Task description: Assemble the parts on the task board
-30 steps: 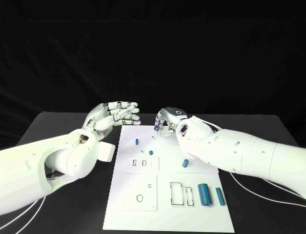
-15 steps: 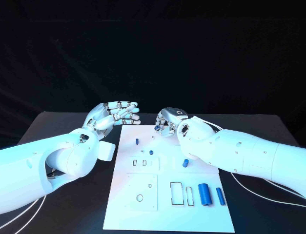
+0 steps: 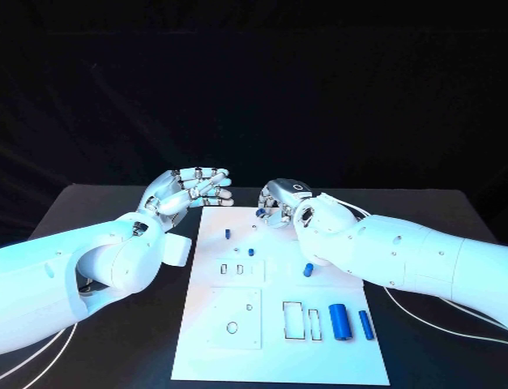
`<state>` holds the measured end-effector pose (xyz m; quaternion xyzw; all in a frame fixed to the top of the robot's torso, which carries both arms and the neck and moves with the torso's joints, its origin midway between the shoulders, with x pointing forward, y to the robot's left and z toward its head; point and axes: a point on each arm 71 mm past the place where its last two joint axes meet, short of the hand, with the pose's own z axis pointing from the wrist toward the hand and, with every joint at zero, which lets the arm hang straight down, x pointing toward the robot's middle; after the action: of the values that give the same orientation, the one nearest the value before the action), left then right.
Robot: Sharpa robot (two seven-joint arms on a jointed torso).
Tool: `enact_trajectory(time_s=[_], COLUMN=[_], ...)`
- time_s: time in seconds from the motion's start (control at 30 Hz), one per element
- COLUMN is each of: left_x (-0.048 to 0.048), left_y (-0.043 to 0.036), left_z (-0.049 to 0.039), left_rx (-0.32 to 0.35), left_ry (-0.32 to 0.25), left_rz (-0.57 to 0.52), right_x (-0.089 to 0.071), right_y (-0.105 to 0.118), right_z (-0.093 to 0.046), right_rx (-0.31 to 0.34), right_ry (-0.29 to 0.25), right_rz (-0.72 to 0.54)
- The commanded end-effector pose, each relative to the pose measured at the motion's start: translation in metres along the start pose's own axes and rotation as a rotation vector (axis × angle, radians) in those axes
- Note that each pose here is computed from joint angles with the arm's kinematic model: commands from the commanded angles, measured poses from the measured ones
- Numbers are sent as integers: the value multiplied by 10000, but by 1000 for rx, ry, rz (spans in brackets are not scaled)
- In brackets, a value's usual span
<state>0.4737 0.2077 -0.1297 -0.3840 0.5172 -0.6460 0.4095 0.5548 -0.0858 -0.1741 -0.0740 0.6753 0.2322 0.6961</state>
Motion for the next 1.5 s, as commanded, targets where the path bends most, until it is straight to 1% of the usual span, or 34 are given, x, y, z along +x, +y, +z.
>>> enact_trajectory(time_s=[0.03, 0.43, 0.87, 1.27, 1.5], left_x=[21, -13, -10, -16, -27], left_y=[-15, -10, -9, -9, -9], left_z=[9, 12, 15, 16, 18], left_rx=[5, 4, 3, 2, 1], left_ry=[18, 8, 9, 8, 5], left_rz=[-11, -6, -6, -6, -4], right_x=[45, 42, 51, 62, 47], right_y=[-3, 1, 5, 23, 6], right_z=[-16, -29, 9, 15, 10], right_rx=[-5, -11, -2, -10, -7], right_ry=[31, 30, 34, 46, 29], right_rz=[-9, -9, -8, 9, 21])
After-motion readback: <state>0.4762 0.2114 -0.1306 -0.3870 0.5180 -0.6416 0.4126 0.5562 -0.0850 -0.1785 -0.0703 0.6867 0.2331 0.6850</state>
